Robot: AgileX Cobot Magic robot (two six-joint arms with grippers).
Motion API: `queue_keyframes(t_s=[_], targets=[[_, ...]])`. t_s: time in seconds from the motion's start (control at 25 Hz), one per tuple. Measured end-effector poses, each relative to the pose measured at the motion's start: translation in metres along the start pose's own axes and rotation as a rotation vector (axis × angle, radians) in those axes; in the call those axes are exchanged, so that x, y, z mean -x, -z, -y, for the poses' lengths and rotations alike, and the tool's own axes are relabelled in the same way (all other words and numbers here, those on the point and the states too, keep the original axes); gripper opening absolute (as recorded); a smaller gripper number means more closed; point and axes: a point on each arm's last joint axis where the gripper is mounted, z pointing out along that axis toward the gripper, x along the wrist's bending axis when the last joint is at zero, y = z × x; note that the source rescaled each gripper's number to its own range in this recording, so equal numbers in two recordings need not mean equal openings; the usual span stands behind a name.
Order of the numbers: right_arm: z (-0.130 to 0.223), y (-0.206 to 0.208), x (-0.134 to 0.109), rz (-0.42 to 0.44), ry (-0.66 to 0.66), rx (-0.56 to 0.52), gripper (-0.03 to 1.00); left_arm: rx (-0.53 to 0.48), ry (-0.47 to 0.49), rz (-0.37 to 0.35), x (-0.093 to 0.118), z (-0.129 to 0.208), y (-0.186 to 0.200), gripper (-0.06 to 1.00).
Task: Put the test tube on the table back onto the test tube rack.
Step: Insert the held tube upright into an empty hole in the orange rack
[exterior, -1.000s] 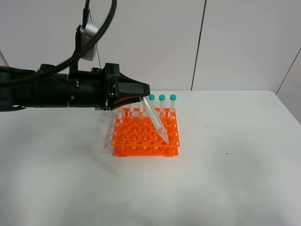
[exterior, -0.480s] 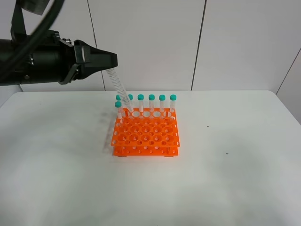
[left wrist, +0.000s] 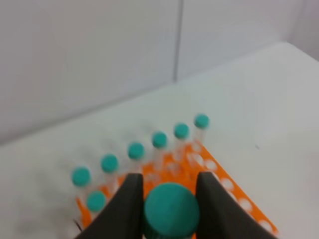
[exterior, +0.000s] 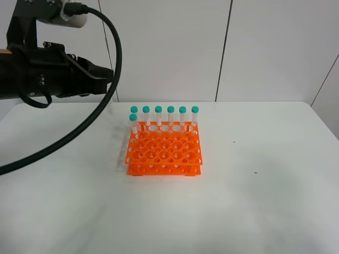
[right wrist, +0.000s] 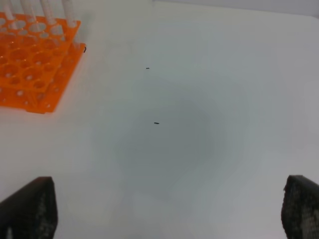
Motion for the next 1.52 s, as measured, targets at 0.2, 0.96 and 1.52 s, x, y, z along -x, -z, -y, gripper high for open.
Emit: queue_keyframes(t_s=[0.2, 0.96, 1.52], targets=[[0.000, 0.000, 0.000, 0.000, 0.000, 0.000, 1.00, 0.074, -0.097, 0.050, 0.024, 0.006, -0.027, 0.00], [0.000, 0.000, 0.000, -0.001, 0.000, 0.000, 1.00, -0.028, -0.096, 0.031, 0.033, 0.071, -0.134, 0.00], [0.000, 0.000, 0.000, -0.001, 0.000, 0.000, 1.00, -0.028, -0.004, -0.042, 0.010, 0.094, -0.162, 0.00]])
